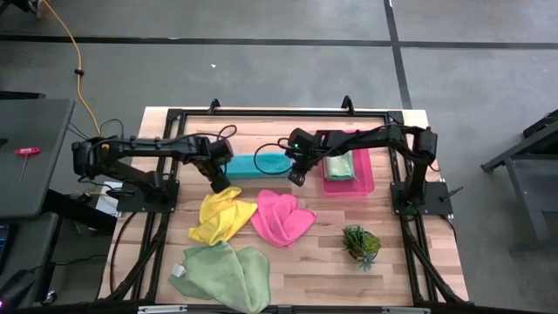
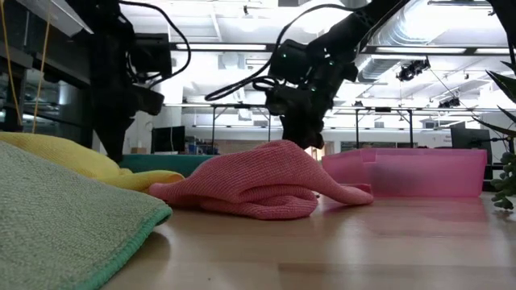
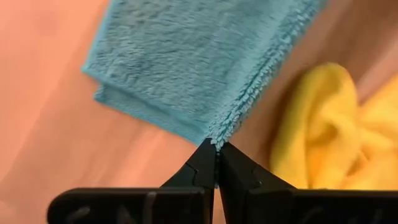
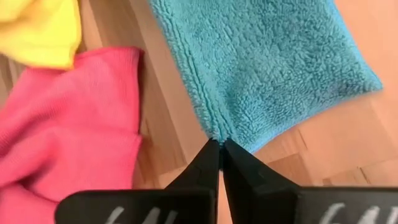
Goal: Fold microfiber towels
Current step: Fold the blue microfiber cloth
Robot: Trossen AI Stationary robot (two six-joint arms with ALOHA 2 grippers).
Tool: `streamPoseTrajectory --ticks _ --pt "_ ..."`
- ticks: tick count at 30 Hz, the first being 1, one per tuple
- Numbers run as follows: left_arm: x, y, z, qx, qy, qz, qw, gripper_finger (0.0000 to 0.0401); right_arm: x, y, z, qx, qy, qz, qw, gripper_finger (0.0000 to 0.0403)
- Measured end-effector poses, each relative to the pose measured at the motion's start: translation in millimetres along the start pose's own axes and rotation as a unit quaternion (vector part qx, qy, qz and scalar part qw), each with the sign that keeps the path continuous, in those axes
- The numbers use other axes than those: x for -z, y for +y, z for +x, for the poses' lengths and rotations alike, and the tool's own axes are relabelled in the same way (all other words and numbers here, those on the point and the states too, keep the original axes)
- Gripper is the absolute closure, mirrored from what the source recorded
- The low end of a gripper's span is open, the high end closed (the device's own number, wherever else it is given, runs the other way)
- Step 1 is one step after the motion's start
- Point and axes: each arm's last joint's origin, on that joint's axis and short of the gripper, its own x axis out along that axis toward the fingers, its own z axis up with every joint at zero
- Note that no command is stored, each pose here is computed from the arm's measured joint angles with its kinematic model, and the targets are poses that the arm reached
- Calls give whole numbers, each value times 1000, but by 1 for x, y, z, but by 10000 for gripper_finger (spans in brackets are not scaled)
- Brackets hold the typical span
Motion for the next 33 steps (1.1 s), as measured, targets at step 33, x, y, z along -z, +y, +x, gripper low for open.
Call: streamPoseTrajectory --ticks 33 --pt "13 -17 14 6 -18 -115 993 401 3 8 2 28 2 28 999 403"
